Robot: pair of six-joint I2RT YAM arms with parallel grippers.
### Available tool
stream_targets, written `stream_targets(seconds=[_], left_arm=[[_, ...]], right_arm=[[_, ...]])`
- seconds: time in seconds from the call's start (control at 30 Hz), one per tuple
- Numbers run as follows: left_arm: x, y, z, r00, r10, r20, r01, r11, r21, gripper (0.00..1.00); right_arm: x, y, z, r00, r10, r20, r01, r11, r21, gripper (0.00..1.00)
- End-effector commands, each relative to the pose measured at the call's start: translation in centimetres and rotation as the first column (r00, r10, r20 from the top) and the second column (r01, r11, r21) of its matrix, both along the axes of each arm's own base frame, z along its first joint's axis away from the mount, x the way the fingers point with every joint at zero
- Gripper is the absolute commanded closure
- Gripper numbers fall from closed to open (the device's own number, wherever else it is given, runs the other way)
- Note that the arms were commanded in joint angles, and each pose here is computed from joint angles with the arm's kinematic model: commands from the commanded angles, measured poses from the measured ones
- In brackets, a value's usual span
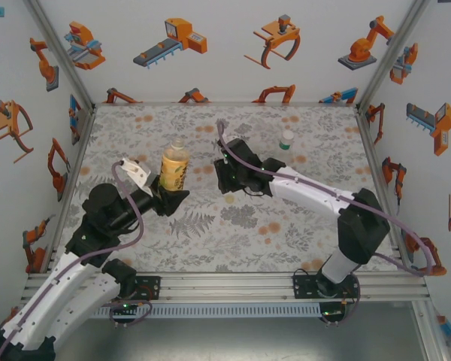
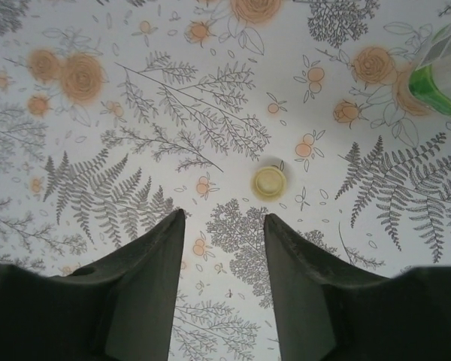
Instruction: Screw on the bottle caps
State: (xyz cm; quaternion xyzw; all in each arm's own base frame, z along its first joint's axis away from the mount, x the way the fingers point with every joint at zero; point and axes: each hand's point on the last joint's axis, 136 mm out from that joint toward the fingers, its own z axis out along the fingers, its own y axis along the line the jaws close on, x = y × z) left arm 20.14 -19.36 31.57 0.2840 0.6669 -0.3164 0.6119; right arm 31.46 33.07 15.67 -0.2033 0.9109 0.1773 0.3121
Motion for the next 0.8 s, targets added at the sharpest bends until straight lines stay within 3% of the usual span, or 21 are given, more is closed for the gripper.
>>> stream_targets(seconds=[0.0, 0.33, 0.77], left_arm=[[-0.1, 0.4, -0.1, 1.0, 0.011, -0.01, -0.012, 1.0, -0.011, 0.88], [-0.2, 0.6, 0.0, 1.0, 0.017, -0.009, -0.017, 1.0, -0.013, 0.87], [0.1, 0.0, 0.1, 1.0, 0.0, -0.016, 0.0, 1.0, -0.02, 0.88]], right_arm=[[0.5, 0.4, -1.0, 0.999, -0.006, -0.049, 0.005, 0.999, -0.032, 0.51], [1.0, 0.2, -6.6, 0.99, -0.036, -0.139, 0.014, 0.987, -0.16, 0.51], [1.4, -0.2, -8.9, 0.988, -0.039, -0.152, 0.003, 0.973, -0.231, 0.5]])
